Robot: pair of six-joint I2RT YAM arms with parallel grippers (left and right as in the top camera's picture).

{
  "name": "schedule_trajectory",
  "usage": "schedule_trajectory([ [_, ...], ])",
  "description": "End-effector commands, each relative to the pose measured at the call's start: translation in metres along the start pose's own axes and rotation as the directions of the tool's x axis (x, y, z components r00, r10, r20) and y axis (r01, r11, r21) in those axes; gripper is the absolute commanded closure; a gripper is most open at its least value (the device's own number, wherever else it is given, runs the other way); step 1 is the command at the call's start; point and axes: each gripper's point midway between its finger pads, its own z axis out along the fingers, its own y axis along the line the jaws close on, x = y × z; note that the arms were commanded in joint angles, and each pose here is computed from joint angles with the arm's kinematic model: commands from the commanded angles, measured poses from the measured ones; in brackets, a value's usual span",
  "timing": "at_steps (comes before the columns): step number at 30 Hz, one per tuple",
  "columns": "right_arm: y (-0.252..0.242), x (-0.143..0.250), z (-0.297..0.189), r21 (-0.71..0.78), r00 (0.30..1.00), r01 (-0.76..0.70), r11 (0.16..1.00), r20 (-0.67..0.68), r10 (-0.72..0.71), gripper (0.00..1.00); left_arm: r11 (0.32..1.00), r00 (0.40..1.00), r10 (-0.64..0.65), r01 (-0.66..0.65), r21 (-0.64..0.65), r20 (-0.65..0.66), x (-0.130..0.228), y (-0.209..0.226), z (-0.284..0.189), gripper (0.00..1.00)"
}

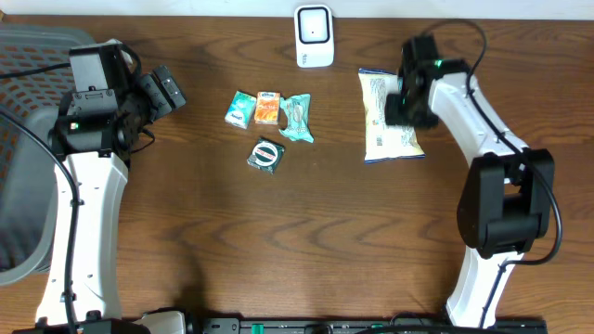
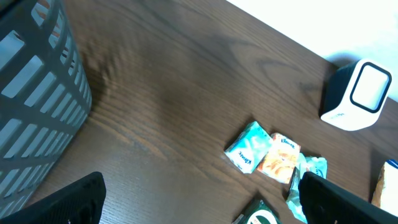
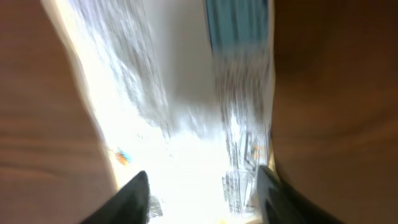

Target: Scan the item barcode

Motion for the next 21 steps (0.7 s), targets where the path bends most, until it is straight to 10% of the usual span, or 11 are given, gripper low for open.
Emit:
schedule_trajectory([
  [1,-0.008,-0.037,-0.017,0.003,0.994,-0.002,1.000,0.110,0.002,0.41,1.000,1.000,-0.002,0.002,-0.014,0.004,-0.001,0.003,0.000,0.02],
  [6,-0.025,-0.063,-0.014,-0.003,0.980,0.038,0.999,0.197,-0.036,0.33,1.000,1.000,-0.002,0.002,-0.014,0.004,-0.001,0.003,0.000,0.02],
  [10,-0.033,-0.063,0.001,-0.012,0.982,0.022,1.000,0.185,-0.019,0.01,1.000,1.000,-0.002,0.002,-0.014,0.004,-0.001,0.003,0.000,0.02],
  [21,-0.038,-0.059,0.018,-0.035,0.985,0.009,0.999,0.170,-0.003,0.01,1.000,1.000,-0.002,0.002,-0.014,0.004,-0.001,0.003,0.000,0.02],
])
